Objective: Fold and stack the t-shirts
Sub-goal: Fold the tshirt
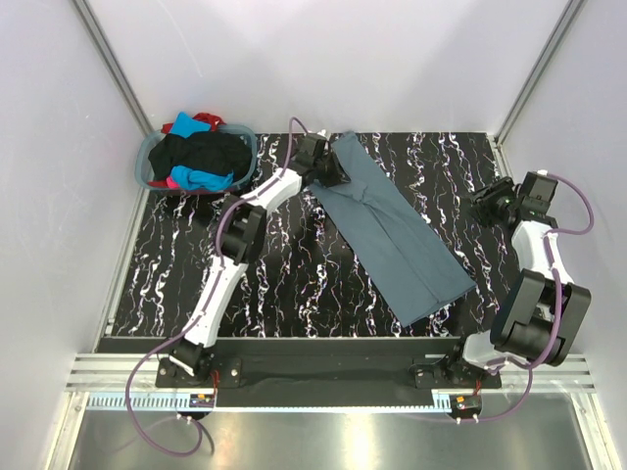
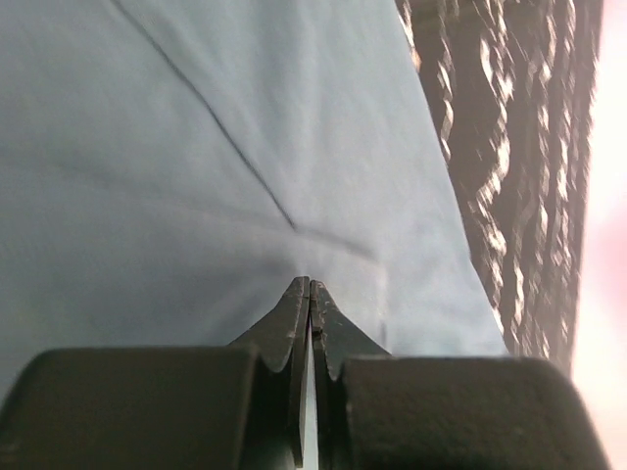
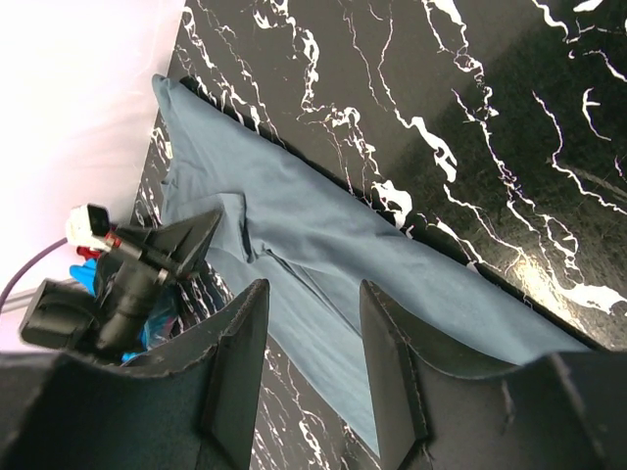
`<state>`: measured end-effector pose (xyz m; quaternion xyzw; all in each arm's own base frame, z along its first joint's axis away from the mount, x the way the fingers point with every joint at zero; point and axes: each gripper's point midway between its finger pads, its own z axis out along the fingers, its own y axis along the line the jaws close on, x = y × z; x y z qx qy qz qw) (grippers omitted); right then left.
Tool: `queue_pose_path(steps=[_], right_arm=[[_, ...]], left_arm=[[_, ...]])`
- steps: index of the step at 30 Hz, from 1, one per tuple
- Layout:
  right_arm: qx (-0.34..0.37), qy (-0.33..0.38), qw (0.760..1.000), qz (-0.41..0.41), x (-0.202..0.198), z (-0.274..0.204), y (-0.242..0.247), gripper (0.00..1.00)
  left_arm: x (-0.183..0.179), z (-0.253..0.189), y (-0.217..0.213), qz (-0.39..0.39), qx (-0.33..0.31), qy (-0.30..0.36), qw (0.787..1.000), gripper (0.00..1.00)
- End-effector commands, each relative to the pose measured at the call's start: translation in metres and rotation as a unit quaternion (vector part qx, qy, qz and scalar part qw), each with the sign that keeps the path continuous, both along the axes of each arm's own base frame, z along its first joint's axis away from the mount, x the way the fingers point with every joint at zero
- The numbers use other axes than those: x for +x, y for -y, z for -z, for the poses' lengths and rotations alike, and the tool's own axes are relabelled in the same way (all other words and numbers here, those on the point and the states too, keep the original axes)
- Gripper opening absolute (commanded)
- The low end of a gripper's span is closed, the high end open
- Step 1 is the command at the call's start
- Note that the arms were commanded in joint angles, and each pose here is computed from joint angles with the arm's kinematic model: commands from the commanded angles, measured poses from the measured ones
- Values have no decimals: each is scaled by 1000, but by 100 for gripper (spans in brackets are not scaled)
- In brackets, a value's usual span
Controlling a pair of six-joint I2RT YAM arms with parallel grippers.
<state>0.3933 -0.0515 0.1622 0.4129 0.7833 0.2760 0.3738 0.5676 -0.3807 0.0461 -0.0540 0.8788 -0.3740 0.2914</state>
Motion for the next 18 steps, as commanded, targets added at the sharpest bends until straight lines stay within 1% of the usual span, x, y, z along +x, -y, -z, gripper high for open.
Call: queue_pose_path(steps=[1,2,4,5,7,8,11,12,13,14,15,17,18], right_arm=[[-36,48,998,-4,4,-38,2,49],[-36,48,998,-1,2,-40,2,49],[-33,52,998,-2,-3,-43,-1,49],[-30,52,998,-5,-4,-44,-4,49],[-16,45,999,-20,-10,-42,-14,49],[-13,33,999,-25,-15,-38,-17,49],[-22,33,999,-27,-26,-43,-20,48],[-26,30,999,-25,-31,-46,-20,48],[-32,39,998,-25,-34,-54,-21,49],[-36,44,998,-27,-37,-60,-22,48],[-35,47,998,-32,-39,-67,-24,48],[-40,57,997,-37,-45,-79,-28,48],[-43,63,996,-35,-48,-84,-28,48]], left_arm=[[-18,-139,18,56,-70,120,989,6],[-27,-182,13,62,-67,162,983,8],[-37,-208,6,59,-65,182,979,9],[-45,-229,0,59,-66,196,977,10],[-55,-238,-1,63,-69,197,976,10],[-67,-239,-2,68,-68,187,978,10],[-100,-214,13,85,-53,152,983,5],[-125,-188,24,98,-39,123,987,3],[-134,-172,26,92,-24,110,989,0],[-146,-160,33,100,-16,100,990,0],[-172,-138,46,125,-5,79,989,0],[-196,-123,61,151,5,68,986,0],[-218,-117,75,177,9,65,982,0]])
